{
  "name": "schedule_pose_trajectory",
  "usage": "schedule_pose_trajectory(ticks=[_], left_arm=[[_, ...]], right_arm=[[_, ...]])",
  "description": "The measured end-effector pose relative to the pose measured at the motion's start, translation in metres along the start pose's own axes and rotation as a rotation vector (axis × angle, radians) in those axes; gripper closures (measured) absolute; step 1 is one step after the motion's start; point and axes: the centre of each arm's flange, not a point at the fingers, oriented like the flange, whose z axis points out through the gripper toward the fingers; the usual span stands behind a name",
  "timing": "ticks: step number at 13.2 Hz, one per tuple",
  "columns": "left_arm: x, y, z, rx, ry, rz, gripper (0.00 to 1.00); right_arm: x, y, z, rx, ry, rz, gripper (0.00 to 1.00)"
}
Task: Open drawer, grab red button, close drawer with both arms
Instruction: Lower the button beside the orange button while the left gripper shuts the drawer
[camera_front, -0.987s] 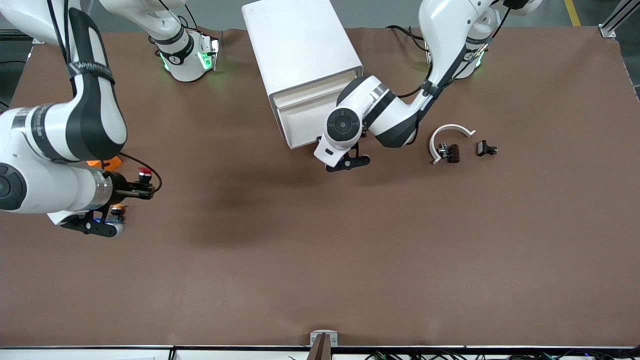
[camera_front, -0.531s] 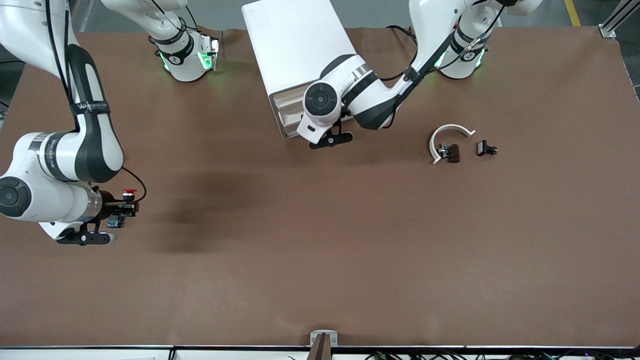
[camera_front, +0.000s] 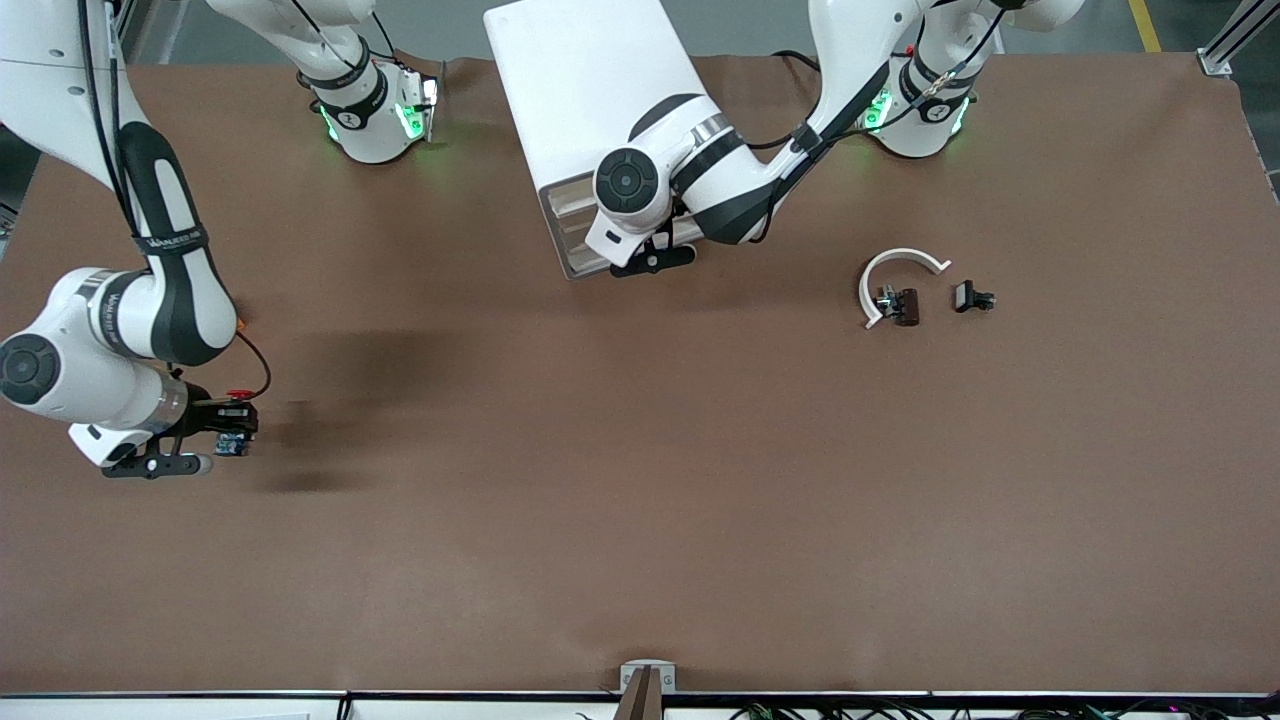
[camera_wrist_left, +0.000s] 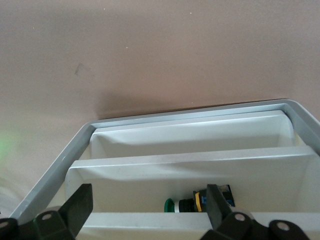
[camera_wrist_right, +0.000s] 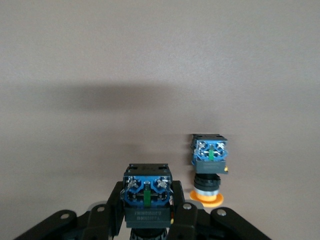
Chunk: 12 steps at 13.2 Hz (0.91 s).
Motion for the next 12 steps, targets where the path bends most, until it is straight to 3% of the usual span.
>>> schedule_pose_trajectory(ticks=[9,12], left_arm=[[0.003,0.0,-0.006,-0.004,0.023,0.006,0.0],[0.053,-0.022,-0.056,-0.08,0.079,-0.064,0.0]], right_arm=[[-0.001,-0.018,0.045,-0.001,0.04,-0.027,0.59],[0.0,-0.021,0.052,-0.002,0.046,-0.031,0.59]])
